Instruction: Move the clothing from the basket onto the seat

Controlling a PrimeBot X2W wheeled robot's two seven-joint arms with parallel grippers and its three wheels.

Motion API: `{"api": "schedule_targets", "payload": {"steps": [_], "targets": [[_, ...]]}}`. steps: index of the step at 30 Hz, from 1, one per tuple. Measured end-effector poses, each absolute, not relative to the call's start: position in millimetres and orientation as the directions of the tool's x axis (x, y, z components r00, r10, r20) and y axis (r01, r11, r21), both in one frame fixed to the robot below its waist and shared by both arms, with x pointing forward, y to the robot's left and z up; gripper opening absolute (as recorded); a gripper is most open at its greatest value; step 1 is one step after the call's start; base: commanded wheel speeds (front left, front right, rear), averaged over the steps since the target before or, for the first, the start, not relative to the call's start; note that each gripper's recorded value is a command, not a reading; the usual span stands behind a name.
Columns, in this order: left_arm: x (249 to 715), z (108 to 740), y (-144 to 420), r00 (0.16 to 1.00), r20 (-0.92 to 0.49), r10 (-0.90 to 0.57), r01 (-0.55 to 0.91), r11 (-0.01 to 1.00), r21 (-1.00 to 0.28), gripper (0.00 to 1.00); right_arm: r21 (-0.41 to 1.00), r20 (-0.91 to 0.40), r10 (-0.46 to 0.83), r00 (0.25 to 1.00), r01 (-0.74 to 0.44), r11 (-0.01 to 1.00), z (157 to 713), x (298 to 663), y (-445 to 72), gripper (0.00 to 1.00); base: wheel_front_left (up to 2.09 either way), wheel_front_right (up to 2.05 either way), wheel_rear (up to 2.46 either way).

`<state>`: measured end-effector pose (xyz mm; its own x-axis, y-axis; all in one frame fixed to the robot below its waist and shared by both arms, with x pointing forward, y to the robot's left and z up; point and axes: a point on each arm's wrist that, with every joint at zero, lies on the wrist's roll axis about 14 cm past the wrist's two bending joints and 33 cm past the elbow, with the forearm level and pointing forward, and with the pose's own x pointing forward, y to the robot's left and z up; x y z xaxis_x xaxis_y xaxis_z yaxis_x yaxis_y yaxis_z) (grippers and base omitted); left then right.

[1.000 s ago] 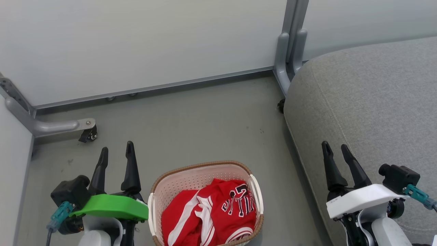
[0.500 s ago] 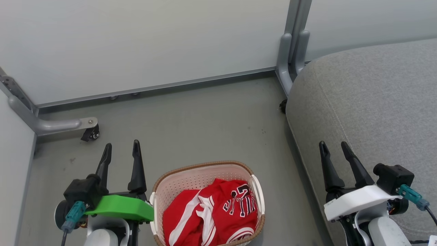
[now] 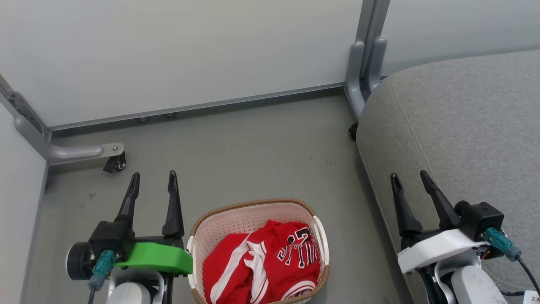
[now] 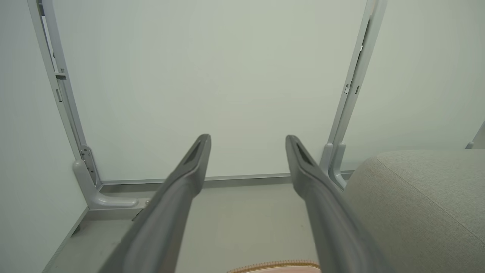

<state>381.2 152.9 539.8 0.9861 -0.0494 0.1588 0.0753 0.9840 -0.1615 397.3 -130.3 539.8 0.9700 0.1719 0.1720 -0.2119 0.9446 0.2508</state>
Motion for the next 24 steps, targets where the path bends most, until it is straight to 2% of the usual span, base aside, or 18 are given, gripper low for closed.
{"api": "schedule_targets", "payload": {"steps": [15,24], "targets": [[378.8,540.0,147.5,0.982,0.175,-0.072,0.084,0.995,-0.060,1.00,0.140,0.173,0.205,0.963,-0.231,0.963,537.0,397.4,-123.7,1.00,0.00,0.00,0.00],[377.5,538.8,148.0,0.982,0.175,-0.072,0.086,0.994,-0.072,1.00,0.126,0.159,0.211,0.964,-0.232,0.965,532.1,396.7,-122.8,1.00,0.00,0.00,0.00]]}}
